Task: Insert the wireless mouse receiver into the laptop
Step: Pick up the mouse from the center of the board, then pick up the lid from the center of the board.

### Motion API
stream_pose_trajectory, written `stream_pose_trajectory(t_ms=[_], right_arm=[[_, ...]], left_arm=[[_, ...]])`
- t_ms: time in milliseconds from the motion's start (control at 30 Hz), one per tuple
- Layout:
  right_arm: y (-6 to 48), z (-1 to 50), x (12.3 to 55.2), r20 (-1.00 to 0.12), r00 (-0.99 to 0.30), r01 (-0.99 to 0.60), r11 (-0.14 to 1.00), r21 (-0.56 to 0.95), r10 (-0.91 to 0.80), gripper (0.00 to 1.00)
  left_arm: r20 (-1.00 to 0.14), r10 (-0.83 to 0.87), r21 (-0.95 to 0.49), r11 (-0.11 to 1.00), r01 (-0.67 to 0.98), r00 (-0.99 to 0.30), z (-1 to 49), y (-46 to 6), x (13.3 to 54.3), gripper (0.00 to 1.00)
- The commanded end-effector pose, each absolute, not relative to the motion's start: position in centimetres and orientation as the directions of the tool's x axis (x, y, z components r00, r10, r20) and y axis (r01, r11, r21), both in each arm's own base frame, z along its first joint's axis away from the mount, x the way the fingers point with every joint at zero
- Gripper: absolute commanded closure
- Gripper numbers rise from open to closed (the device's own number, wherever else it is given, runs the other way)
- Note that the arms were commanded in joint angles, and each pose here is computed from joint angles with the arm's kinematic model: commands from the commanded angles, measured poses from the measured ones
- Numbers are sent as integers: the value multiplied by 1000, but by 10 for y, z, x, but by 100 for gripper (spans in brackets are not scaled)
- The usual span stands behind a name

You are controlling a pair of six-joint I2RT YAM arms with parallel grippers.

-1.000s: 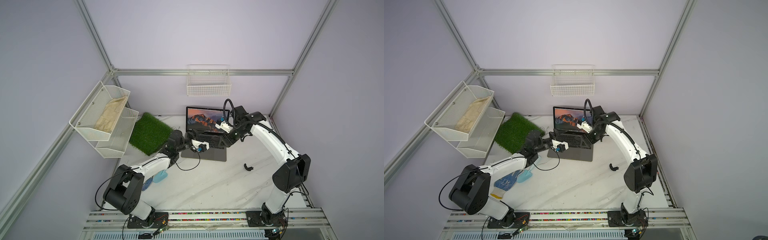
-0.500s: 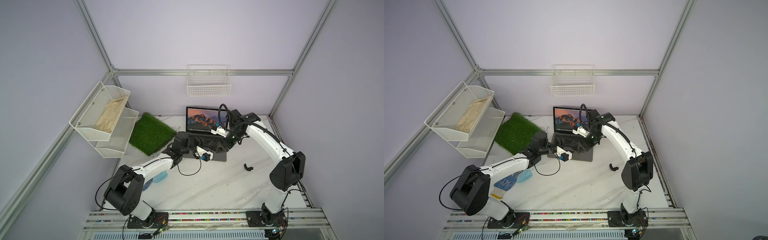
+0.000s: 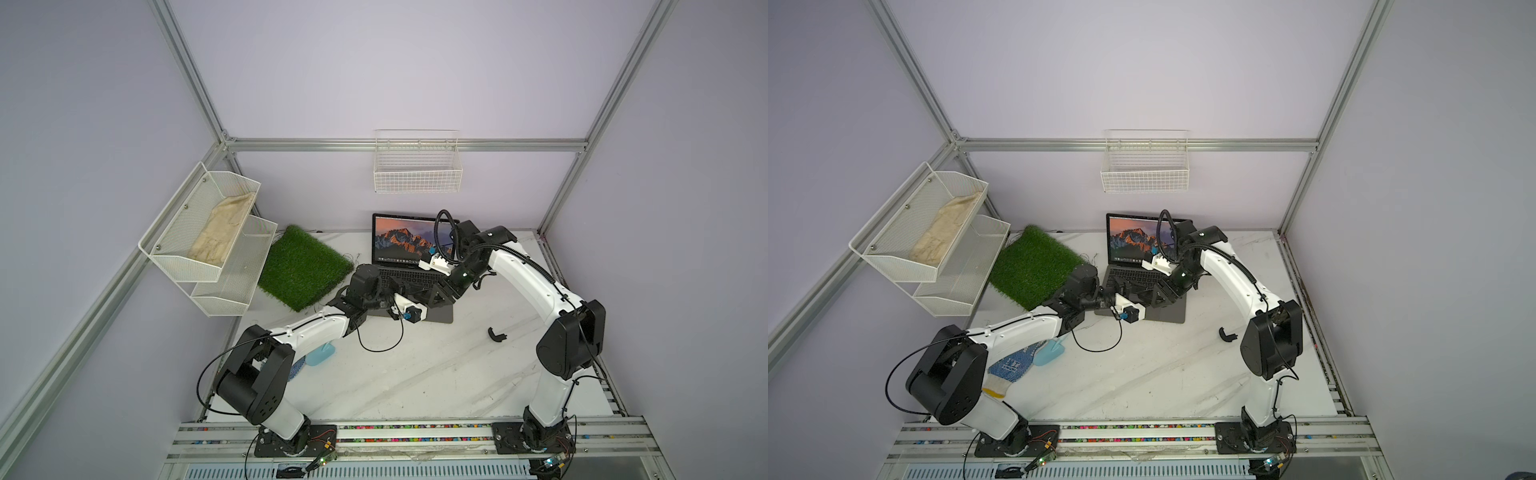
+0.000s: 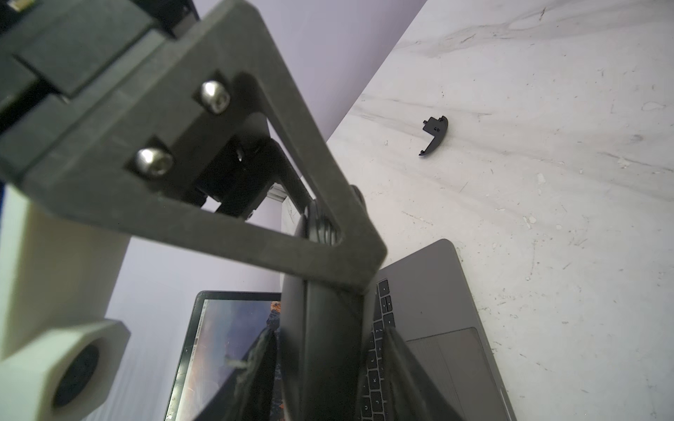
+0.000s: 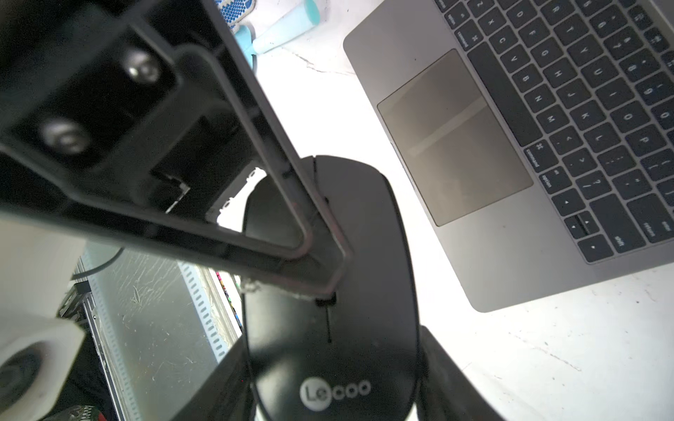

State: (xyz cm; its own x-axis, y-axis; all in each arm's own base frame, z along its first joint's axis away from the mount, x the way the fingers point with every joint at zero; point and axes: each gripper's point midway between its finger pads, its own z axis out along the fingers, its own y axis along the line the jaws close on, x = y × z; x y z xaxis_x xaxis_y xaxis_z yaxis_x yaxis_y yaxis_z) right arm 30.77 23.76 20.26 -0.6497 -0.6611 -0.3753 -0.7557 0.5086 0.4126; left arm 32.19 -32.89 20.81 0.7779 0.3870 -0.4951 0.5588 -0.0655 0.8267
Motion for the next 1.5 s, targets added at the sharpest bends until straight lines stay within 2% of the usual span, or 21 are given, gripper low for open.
stream_pose_trajectory(t_ms=[0, 133, 233, 300, 400, 433, 533, 600, 700, 733, 800, 867, 1000, 1133, 1233, 1333, 1467], right_arm=[[245, 213, 306, -418, -613, -785, 460, 414, -671, 80], [245, 212, 306, -418, -613, -785, 461, 412, -670, 80], [246, 213, 307, -424, -613, -786, 458, 415, -667, 80], [246, 213, 308, -423, -617, -783, 464, 414, -664, 80], [248, 215, 307, -433, -616, -783, 456, 422, -658, 80], [250, 221, 307, -457, -604, -793, 441, 420, -653, 76], [250, 241, 313, -529, -594, -804, 440, 400, -606, 54], [244, 256, 326, -579, -608, -789, 494, 365, -544, 40], [224, 281, 353, -654, -633, -711, 645, 281, -413, 27], [212, 293, 364, -686, -645, -648, 716, 258, -336, 22], [188, 309, 380, -732, -653, -509, 828, 236, -193, 3], [162, 316, 387, -768, -637, -359, 907, 219, -67, 3], [121, 285, 380, -768, -638, -132, 975, 177, 52, 3], [93, 206, 355, -640, -727, 127, 965, 227, 246, 3], [76, 142, 326, -525, -787, 249, 946, 207, 322, 3], [63, 95, 303, -428, -822, 325, 927, 190, 376, 3], [53, 67, 294, -397, -828, 367, 918, 148, 395, 3]], left_arm=[[-481, 346, 851, -34, 524, 805, 235, -337, 325, 57], [-493, 341, 844, -35, 535, 800, 234, -337, 324, 62], [-497, 343, 841, -37, 540, 798, 233, -337, 324, 70], [-500, 342, 838, -39, 544, 796, 233, -337, 323, 78], [-528, 329, 817, -57, 574, 783, 237, -337, 316, 100], [-546, 322, 802, -67, 594, 773, 239, -337, 313, 100], [-599, 329, 747, -100, 658, 730, 243, -337, 310, 100], [-629, 354, 709, -105, 698, 692, 243, -336, 312, 100], [-679, 404, 654, -46, 755, 613, 245, -332, 326, 100], [-705, 422, 623, -15, 782, 570, 246, -331, 329, 100], [-758, 440, 548, 30, 836, 481, 248, -324, 334, 100], [-811, 445, 463, 89, 882, 381, 250, -318, 337, 100], [-902, 403, 263, 232, 936, 154, 263, -305, 340, 100], [-943, 286, -12, 477, 879, -168, 270, -284, 362, 100], [-915, 144, -217, 610, 762, -376, 260, -268, 373, 100], [-834, -49, -431, 679, 594, -549, 246, -250, 379, 100], [-680, -201, -652, 605, 457, -705, 224, -237, 377, 100]])
